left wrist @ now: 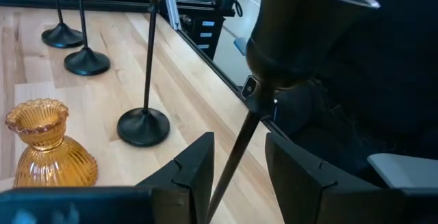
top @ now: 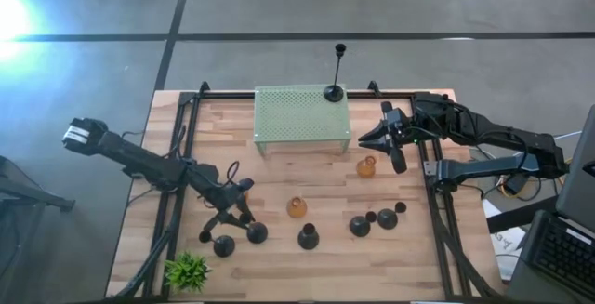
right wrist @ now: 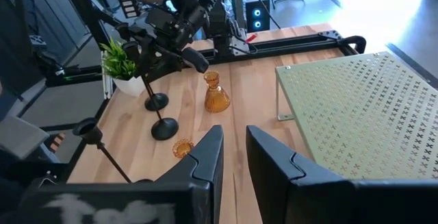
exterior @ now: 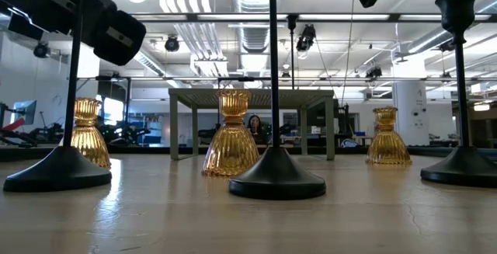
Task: Pick & Place candle stick holders
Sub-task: Align the large black candle holder with the other large black candle holder on the shelf
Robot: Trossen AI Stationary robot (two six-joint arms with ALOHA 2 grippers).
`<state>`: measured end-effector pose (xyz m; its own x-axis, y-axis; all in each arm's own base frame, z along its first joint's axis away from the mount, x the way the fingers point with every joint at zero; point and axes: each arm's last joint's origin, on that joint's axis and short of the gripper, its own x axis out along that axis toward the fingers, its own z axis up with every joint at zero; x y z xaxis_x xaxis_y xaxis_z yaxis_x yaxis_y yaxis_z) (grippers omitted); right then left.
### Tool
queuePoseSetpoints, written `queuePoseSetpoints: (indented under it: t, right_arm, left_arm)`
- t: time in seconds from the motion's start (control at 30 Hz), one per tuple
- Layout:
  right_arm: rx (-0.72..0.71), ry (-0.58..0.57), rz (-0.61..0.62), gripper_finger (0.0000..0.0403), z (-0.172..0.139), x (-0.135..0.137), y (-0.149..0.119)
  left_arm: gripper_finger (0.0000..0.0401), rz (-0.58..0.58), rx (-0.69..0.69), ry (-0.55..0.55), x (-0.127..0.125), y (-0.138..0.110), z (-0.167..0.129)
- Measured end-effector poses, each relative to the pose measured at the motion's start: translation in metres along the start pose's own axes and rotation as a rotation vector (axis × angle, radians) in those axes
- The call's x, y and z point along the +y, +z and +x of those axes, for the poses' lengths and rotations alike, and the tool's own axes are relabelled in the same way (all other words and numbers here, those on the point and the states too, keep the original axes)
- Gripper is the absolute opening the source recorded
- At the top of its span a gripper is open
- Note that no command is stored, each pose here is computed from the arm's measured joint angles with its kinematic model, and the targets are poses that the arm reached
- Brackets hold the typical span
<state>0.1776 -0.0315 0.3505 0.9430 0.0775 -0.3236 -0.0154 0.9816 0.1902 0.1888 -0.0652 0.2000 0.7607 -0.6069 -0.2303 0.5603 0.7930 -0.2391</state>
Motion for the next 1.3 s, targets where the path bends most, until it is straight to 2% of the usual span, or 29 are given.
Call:
queuePoseSetpoints:
  t: [0.23,0.47,0.63,0.77,0.87,1.0,1.13,1.23,1.3]
  right_arm:
    - [0.0,0.0,-0.004,0.0056,0.0,0.0,0.0]
    - [0.0,0.0,-0.008,0.0056,0.0,0.0,0.0]
    - [0.0,0.0,-0.008,0.0056,0.0,0.0,0.0]
    - [-0.001,-0.024,-0.02,0.0056,-0.001,-0.001,0.0]
    - [0.031,-0.099,-0.034,0.0056,-0.005,-0.002,-0.004]
    - [0.093,-0.221,-0.032,0.0056,-0.01,-0.005,-0.014]
    - [0.097,-0.242,-0.037,0.0056,-0.016,-0.004,-0.019]
    - [0.087,-0.245,-0.043,0.0056,-0.02,-0.003,-0.022]
    - [0.083,-0.247,-0.042,0.0056,-0.023,-0.003,-0.025]
  left_arm:
    - [0.0114,0.043,-0.007,-0.004,0.0,0.001,0.0]
    - [0.0018,0.129,-0.023,-0.056,-0.002,0.003,0.0]
    - [0.0016,0.149,-0.056,-0.047,-0.002,0.006,0.0]
    - [0.0015,0.165,-0.096,-0.025,-0.002,0.019,0.0]
    - [0.0015,0.193,-0.13,0.037,-0.001,0.03,0.0]
    - [0.0018,0.221,-0.164,0.182,0.003,0.039,-0.001]
    - [0.0016,0.213,-0.104,0.325,0.01,0.049,-0.005]
    - [0.0015,0.19,-0.033,0.432,0.012,0.063,-0.011]
    - [0.0015,0.191,-0.042,0.48,0.01,0.078,-0.016]
